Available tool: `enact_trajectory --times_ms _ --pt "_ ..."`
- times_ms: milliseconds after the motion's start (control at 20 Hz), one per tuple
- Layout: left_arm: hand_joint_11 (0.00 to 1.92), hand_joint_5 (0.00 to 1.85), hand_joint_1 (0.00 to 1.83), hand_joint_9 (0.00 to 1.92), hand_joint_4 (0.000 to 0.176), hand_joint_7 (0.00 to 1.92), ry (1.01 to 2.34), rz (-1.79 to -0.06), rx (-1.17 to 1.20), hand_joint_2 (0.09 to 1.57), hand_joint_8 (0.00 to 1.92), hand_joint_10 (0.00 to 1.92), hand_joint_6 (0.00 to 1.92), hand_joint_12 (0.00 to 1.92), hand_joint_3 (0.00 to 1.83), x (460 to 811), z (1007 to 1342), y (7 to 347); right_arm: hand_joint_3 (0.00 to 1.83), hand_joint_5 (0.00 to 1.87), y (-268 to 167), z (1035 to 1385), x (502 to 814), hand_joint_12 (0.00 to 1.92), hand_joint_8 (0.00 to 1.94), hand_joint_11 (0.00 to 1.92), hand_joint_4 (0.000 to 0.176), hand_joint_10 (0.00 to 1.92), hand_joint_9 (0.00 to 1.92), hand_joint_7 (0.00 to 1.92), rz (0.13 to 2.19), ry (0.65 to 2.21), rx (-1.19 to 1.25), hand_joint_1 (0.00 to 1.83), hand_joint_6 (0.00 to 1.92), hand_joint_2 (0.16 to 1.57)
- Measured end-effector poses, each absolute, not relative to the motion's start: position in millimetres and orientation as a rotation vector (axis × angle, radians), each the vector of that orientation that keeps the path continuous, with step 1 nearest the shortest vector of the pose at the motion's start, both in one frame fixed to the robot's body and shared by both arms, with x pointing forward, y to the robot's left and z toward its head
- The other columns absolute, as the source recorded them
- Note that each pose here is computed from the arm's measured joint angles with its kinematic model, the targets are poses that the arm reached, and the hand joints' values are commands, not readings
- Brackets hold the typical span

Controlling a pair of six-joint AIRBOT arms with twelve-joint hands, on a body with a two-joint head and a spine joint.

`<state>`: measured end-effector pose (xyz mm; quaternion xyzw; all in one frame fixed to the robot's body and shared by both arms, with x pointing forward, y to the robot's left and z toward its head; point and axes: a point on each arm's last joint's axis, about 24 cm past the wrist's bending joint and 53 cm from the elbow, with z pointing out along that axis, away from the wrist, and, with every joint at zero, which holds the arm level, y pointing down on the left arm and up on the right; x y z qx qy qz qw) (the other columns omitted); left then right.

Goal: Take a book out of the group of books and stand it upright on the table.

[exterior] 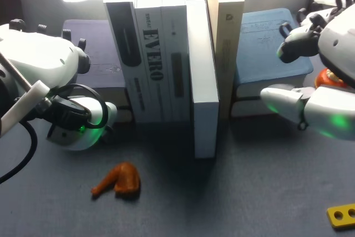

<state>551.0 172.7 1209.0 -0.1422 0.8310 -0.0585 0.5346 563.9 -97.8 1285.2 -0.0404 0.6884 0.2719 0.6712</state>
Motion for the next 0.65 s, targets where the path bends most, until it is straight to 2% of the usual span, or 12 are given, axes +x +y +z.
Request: enact_trajectory --times_ms 150,200,250,300,350,400,450,500,550,600,650 --pt "0.00 0.31 0.21 0.33 0.000 0.39 1.980 -0.142 -0.335 1.38 0.00 0.01 0.00 0.93 0.00 551 1209 172 0.00 0.71 -98 1284 565 1.86 0.64 0.06 0.000 1.28 0.37 0.64 0.615 1.555 -0.089 0.07 0.34 1.23" --pt "0.00 0.48 0.27 0.46 0.000 0.56 1.981 -0.142 -0.335 1.37 0.03 0.05 0.04 1.10 0.00 551 1209 172 0.00 0.71 -97 1284 565 1.87 0.89 0.11 0.000 1.36 0.41 0.64 0.619 1.557 -0.093 0.09 0.52 1.24" --pt "0.00 0.59 0.27 0.57 0.000 0.68 1.980 -0.141 -0.337 1.38 0.07 0.10 0.07 1.32 0.00 551 1209 172 0.00 0.68 -96 1283 564 1.90 1.07 0.13 0.000 1.40 0.44 0.64 0.625 1.561 -0.095 0.07 0.79 1.25" --pt "0.14 0.72 0.32 0.60 0.000 0.75 1.979 -0.140 -0.336 1.39 0.19 0.47 0.10 1.48 0.00 551 1210 172 0.00 0.65 -95 1283 564 1.92 1.25 0.19 0.000 1.53 0.47 0.66 0.629 1.563 -0.099 0.09 1.04 1.25" --pt "0.21 0.77 0.30 0.55 0.000 0.74 1.979 -0.140 -0.336 1.40 0.39 0.78 0.11 1.54 0.01 551 1210 172 0.00 0.65 -94 1283 564 1.92 1.34 0.21 0.000 1.63 0.45 0.65 0.634 1.562 -0.100 0.09 1.12 1.26" --pt "0.22 0.78 0.28 0.50 0.000 0.71 1.979 -0.140 -0.336 1.41 0.51 0.94 0.11 1.57 0.00 551 1210 172 0.00 0.64 -93 1283 564 1.92 1.37 0.21 0.000 1.66 0.45 0.65 0.637 1.563 -0.098 0.08 1.14 1.26" --pt "0.28 0.57 0.63 0.53 0.090 0.70 1.979 -0.141 -0.336 1.39 0.99 1.36 1.35 1.85 0.01 551 1210 172 0.00 0.74 -94 1284 566 1.92 1.44 0.31 0.000 1.78 0.54 0.79 0.638 1.560 -0.097 0.08 1.45 1.26" --pt "0.36 0.60 0.37 0.59 0.000 0.70 1.978 -0.142 -0.335 1.44 1.27 1.53 1.07 1.92 0.01 551 1210 172 0.00 0.79 -96 1283 569 1.92 1.48 0.35 0.000 1.84 0.59 0.86 0.638 1.561 -0.087 0.06 1.61 1.26" --pt "0.46 0.64 0.34 0.71 0.000 0.76 1.978 -0.139 -0.336 1.46 1.41 1.65 1.13 1.92 0.01 551 1210 173 0.00 0.85 -99 1283 572 1.92 1.54 0.44 0.000 1.90 0.71 0.95 0.651 1.566 -0.068 0.01 1.63 1.26" --pt "0.46 0.64 0.34 0.71 0.000 0.76 1.978 -0.139 -0.336 1.46 1.41 1.65 1.13 1.92 0.01 551 1210 173 0.00 0.85 -99 1282 573 1.92 1.54 0.44 0.000 1.90 0.71 0.95 0.656 1.569 -0.064 0.01 1.63 1.26" --pt "0.53 0.68 0.36 0.77 0.000 0.82 1.978 -0.139 -0.336 1.45 1.53 1.76 1.23 1.92 0.00 551 1210 173 0.00 0.91 -99 1281 574 1.92 1.56 0.55 0.000 1.90 0.82 1.03 0.666 1.575 -0.060 0.01 1.62 1.26"
